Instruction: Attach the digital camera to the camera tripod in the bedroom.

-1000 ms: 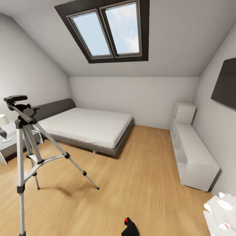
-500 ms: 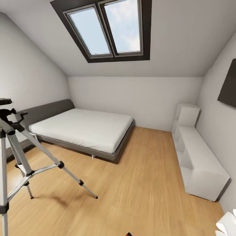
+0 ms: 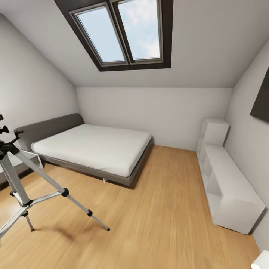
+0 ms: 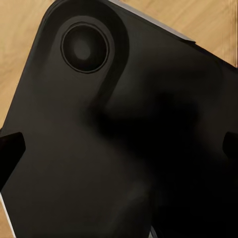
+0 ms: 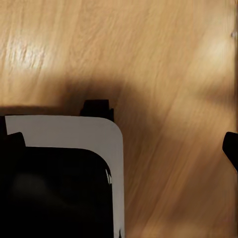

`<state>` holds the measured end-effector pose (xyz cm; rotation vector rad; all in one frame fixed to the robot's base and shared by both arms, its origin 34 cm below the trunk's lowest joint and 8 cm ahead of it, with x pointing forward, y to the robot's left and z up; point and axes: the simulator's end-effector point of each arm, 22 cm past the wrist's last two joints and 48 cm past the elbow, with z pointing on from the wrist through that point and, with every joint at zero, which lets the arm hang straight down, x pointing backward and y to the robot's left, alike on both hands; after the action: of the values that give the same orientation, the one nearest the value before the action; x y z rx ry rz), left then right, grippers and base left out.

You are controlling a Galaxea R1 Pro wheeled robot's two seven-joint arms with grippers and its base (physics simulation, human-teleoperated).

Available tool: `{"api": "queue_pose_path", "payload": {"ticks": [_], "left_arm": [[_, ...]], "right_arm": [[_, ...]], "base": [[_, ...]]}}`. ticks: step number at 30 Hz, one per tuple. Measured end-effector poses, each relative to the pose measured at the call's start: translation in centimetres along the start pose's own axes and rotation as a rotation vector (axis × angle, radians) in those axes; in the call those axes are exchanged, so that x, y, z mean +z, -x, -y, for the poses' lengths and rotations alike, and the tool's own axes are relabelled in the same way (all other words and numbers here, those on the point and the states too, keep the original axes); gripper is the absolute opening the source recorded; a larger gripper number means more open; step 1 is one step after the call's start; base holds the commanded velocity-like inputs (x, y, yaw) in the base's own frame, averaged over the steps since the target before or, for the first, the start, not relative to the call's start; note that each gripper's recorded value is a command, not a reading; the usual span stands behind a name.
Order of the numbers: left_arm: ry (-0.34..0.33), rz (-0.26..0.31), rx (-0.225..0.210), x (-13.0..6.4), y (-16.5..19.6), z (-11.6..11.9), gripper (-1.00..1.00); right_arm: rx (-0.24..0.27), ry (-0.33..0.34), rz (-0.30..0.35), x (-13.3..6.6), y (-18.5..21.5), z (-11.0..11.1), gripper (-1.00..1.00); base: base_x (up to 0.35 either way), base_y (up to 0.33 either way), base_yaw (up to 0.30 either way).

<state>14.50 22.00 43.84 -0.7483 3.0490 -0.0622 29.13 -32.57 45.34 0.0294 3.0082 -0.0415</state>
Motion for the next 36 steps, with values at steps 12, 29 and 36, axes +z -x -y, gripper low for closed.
{"api": "queue_pose_path", "payload": {"ticks": [12,29,36], "left_arm": [[0.000,0.000,-0.002,0.01,0.01,0.00,1.00],[0.001,0.000,-0.012,0.01,0.02,-0.01,1.00],[0.000,0.000,-0.013,0.01,0.02,-0.01,1.00]], "right_arm": [[0.001,0.001,0.005,0.02,0.12,-0.05,1.00],[0.003,0.001,0.004,0.02,0.10,-0.06,1.00],[0.002,0.001,0.004,0.02,0.10,-0.06,1.00]], "base": [[0.142,-0.090,-0.011],[0.007,-0.004,-0.196],[0.000,0.000,-0.181]]}}
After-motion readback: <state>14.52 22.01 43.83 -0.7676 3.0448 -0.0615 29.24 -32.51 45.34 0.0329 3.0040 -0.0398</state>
